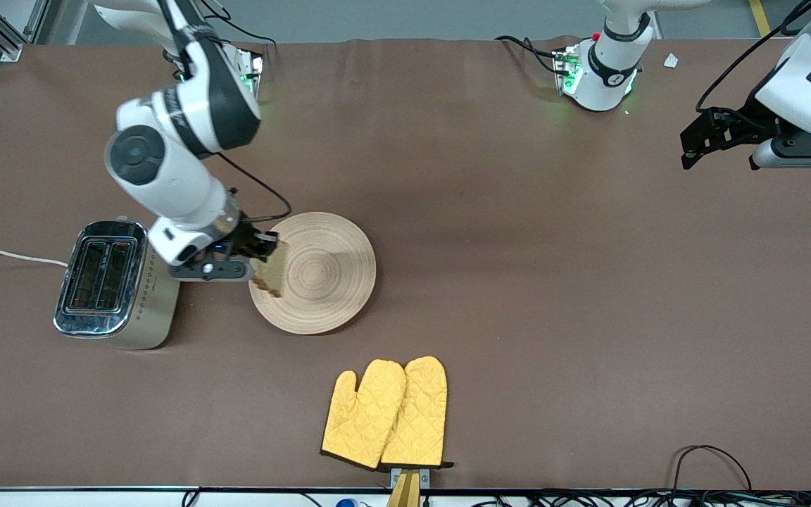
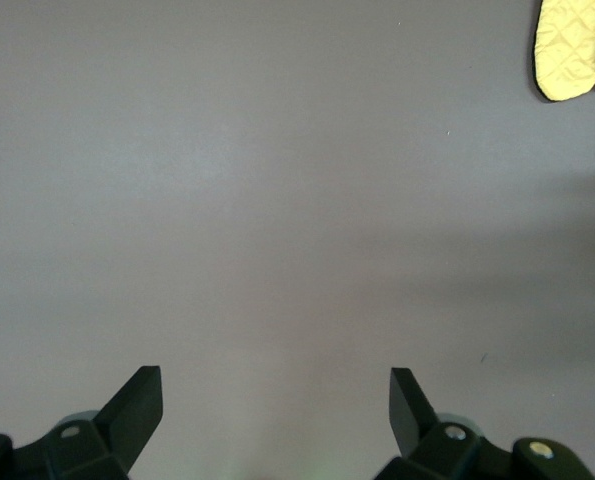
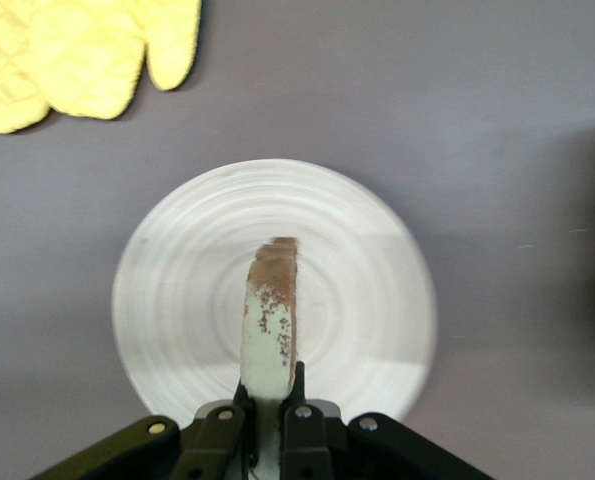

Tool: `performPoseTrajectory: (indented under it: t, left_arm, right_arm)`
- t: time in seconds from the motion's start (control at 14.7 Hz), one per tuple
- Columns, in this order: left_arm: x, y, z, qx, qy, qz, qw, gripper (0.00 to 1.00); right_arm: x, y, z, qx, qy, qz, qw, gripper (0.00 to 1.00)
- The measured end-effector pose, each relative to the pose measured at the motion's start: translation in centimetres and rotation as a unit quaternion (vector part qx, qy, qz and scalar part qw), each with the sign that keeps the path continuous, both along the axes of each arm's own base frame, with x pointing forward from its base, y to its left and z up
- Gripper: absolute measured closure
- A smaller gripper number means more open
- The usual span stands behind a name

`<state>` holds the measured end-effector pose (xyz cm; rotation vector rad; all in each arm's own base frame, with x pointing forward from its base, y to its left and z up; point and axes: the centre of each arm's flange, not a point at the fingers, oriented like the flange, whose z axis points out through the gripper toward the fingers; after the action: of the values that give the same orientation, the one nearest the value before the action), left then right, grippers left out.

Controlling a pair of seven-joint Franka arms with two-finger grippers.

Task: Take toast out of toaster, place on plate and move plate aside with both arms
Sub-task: 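Carry the toast with the right gripper over the wooden plate, then lower the toast onto the plate and open the right gripper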

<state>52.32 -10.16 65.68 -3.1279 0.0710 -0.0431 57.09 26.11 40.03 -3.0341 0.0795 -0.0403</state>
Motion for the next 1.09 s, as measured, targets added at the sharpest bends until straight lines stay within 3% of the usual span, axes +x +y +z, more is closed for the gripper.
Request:
performPoseTrajectory:
  t: [0.2, 0.48, 0.61, 0.75, 0.88, 1.09]
  left_arm:
    - [0.0, 0.0, 0.0, 0.0, 0.0, 0.0, 1.0, 0.0]
    - [0.0, 0.0, 0.0, 0.0, 0.0, 0.0, 1.0, 0.0]
    - [0.0, 0.0, 0.0, 0.0, 0.0, 0.0, 1.0, 0.0]
    - [0.0, 0.0, 0.0, 0.0, 0.0, 0.0, 1.0, 0.0]
    - [0.0, -0.1, -0.1, 0.0, 0.001, -0.001, 1.0, 0.0]
    - [0.2, -0.5, -1.7, -0.004, 0.028, -0.006, 1.0, 0.0]
  right_arm:
    - [-1.2, 3.6, -6.1, 0.013, -0.012, -0.04, 0.999, 0.88]
    - [-0.2, 3.5, -10.7, 0.029, -0.021, -0.077, 0.996, 0.88]
    - [-0.1, 2.1, -11.7, 0.021, -0.015, -0.07, 0.997, 0.9]
    - [-0.4, -0.9, -13.6, 0.006, 0.005, -0.059, 0.998, 0.93]
    - [-1.0, -3.5, -15.6, -0.005, 0.023, -0.055, 0.998, 0.81]
    - [-2.0, -4.1, -16.9, -0.012, 0.032, -0.029, 0.999, 0.5]
